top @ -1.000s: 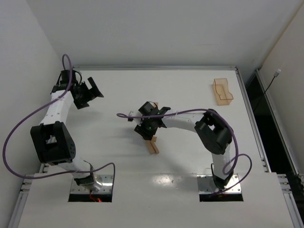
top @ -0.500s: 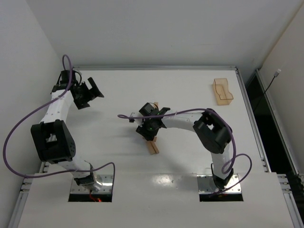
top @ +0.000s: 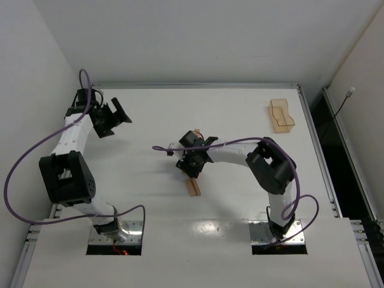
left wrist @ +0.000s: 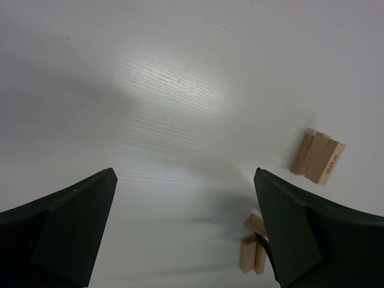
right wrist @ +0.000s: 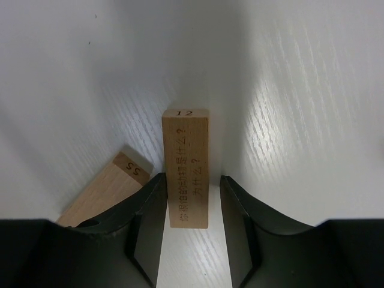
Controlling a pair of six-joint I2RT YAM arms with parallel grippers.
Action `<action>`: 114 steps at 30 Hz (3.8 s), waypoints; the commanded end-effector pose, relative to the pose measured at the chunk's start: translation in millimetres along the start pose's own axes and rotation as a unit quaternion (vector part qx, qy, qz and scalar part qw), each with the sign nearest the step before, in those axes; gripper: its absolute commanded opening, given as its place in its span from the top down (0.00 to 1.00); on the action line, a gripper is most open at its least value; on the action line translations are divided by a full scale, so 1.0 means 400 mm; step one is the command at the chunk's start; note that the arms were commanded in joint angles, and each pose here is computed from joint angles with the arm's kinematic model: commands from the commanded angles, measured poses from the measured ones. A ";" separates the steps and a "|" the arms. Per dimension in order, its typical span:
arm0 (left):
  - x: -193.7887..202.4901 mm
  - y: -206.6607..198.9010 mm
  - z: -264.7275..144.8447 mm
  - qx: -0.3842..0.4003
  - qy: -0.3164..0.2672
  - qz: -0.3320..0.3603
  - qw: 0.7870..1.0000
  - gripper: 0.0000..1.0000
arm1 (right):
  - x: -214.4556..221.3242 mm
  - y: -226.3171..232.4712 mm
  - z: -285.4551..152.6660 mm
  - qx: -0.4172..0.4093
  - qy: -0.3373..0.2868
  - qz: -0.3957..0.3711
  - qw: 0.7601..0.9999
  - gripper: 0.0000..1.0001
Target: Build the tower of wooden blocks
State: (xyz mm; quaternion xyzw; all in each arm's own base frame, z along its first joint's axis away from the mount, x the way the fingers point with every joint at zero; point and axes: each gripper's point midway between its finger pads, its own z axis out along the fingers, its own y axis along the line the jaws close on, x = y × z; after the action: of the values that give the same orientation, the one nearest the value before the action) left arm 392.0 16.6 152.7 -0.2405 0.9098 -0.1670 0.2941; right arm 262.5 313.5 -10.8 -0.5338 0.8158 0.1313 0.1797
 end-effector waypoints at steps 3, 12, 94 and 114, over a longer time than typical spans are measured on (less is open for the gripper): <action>-0.050 -0.022 -0.014 0.020 -0.026 -0.005 0.999 0.01 | 0.000 -0.006 -0.049 0.013 -0.005 -0.002 1.000 0.63; -0.046 -0.024 -0.010 0.024 -0.024 -0.009 0.999 0.01 | -0.008 0.000 -0.073 0.018 -0.008 -0.007 1.000 0.86; -0.029 -0.004 0.001 0.013 -0.032 -0.023 0.999 0.07 | -0.176 -0.345 -0.153 0.175 -0.084 0.508 0.839 1.00; -0.023 -0.009 0.007 0.020 -0.024 -0.029 0.999 0.07 | -0.146 -0.344 -0.118 0.180 -0.068 0.500 0.844 1.00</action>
State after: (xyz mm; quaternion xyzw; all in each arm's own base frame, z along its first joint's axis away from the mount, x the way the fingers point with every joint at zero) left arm 392.7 14.1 145.8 -0.2614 0.9009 -0.1776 0.2975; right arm 399.8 289.8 55.2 -0.0023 0.9691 0.0954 0.2274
